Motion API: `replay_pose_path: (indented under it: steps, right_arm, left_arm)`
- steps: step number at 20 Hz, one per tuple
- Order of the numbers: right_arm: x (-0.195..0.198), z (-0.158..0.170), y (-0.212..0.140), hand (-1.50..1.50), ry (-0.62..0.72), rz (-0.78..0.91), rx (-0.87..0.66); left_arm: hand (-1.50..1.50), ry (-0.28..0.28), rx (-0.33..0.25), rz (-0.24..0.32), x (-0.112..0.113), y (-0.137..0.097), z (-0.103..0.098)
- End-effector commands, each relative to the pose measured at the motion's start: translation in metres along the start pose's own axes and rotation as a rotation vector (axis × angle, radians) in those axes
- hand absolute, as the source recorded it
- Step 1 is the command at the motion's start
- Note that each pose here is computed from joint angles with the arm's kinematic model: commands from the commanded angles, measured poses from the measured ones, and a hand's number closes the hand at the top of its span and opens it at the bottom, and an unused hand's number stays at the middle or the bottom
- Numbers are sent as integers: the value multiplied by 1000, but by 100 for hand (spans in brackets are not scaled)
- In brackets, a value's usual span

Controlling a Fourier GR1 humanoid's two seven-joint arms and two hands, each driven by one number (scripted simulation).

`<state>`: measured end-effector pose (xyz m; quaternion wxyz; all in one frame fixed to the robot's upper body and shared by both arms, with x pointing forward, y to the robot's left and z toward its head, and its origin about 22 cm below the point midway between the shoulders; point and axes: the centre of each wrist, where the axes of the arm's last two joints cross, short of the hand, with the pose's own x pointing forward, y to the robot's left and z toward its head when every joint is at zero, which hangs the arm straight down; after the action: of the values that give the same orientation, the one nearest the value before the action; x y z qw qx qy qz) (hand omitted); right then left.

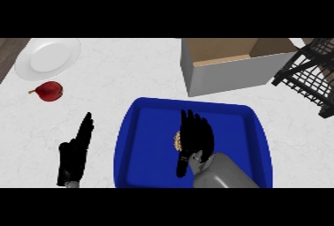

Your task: Pick the cupcake from the tray and place it in the tiered basket

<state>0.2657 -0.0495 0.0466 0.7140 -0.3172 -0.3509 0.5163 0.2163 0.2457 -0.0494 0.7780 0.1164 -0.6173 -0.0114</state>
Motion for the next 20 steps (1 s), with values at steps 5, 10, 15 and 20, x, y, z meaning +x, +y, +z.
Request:
replay_pose_path:
  steps: [5,10,15,20]
  right_arm:
    - [-2,-11,5,-150,103,23,38]
    - [-12,-17,26,150,61,36,7]
    - [7,-27,29,150,-5,112,-43]
    - [-64,-36,23,150,40,123,-139]
  left_arm:
    - [0,43,-12,12,-2,2,-7]
    - [0,37,-2,-12,-6,1,-6]
    - [0,13,1,-5,9,-1,6]
    - [0,20,15,-5,-2,-3,6]
